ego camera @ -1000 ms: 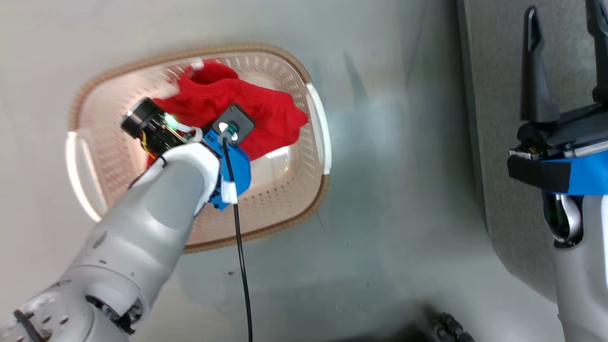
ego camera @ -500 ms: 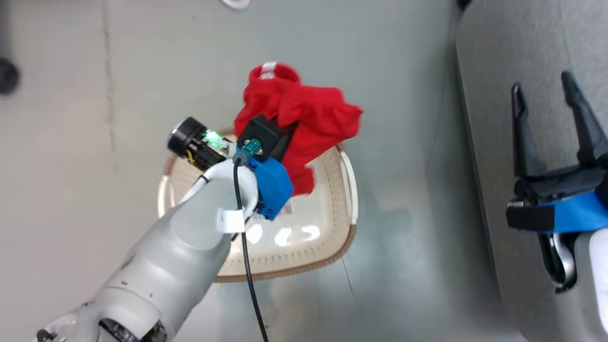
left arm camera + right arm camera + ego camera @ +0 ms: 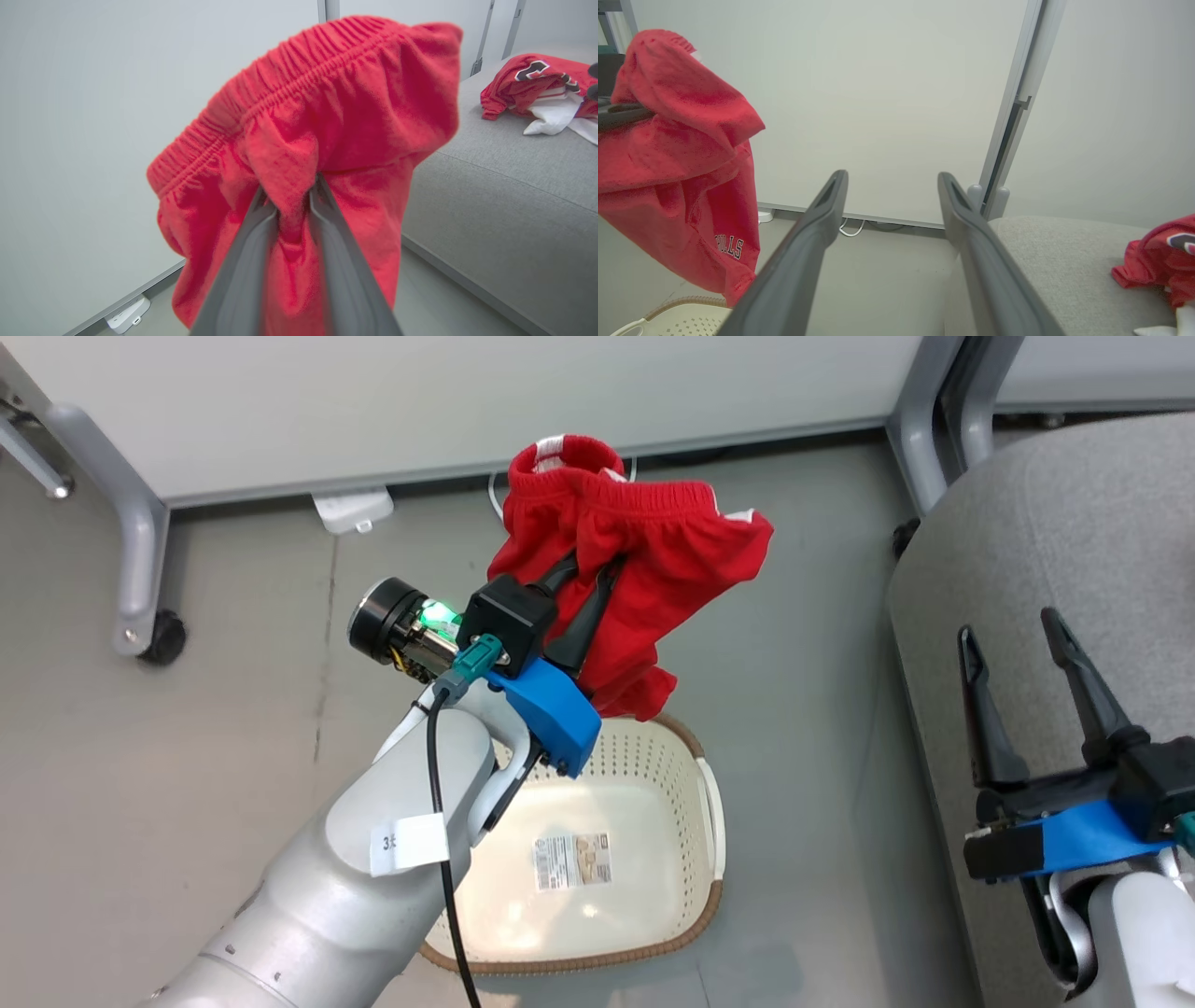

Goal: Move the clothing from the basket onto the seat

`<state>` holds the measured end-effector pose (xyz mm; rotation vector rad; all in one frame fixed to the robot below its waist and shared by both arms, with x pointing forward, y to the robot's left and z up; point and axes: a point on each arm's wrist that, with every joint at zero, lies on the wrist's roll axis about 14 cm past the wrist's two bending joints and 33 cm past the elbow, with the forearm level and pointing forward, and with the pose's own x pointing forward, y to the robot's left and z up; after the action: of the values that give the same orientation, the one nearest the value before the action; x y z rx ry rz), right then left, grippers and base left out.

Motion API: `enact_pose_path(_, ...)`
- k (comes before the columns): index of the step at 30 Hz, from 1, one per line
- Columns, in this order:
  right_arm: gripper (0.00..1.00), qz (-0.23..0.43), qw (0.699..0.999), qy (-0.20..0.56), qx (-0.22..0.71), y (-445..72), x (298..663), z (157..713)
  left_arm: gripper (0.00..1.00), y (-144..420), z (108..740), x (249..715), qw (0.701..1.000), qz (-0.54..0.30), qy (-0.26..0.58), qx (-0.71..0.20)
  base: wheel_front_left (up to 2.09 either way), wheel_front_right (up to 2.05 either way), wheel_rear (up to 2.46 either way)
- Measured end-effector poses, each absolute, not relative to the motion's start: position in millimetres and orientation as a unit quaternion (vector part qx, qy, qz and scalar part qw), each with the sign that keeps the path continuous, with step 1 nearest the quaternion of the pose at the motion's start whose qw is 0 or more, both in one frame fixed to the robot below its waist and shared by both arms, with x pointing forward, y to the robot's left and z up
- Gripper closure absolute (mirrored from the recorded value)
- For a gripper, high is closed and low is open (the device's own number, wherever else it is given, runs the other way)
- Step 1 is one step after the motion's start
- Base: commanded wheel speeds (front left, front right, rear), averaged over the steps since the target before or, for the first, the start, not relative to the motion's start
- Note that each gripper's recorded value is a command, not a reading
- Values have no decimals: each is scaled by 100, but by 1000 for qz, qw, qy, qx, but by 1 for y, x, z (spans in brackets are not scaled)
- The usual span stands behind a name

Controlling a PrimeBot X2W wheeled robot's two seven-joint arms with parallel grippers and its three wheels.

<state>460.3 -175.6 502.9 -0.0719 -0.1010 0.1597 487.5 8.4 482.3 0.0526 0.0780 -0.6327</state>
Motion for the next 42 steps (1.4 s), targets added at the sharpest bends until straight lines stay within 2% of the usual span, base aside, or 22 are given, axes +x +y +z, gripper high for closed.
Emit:
enact_pose_path(9,0,90,994,-61,-24,-162,428,518,100,-2,559,471,948,-314,-51,17,0,0,0)
enact_pose_path(17,0,104,992,-69,-15,-148,412,525,100,-9,585,457,942,-325,-80,25,0,0,0)
enact_pose_path(27,0,187,980,-61,-24,-99,410,519,100,-11,578,456,941,-330,-74,26,0,0,0)
enact_pose_path(35,0,266,959,-78,-55,-55,425,528,100,-13,572,458,941,-332,-66,24,0,0,0)
enact_pose_path(42,0,308,946,-64,-74,-29,443,517,100,-9,568,464,942,-330,-63,24,0,0,0)
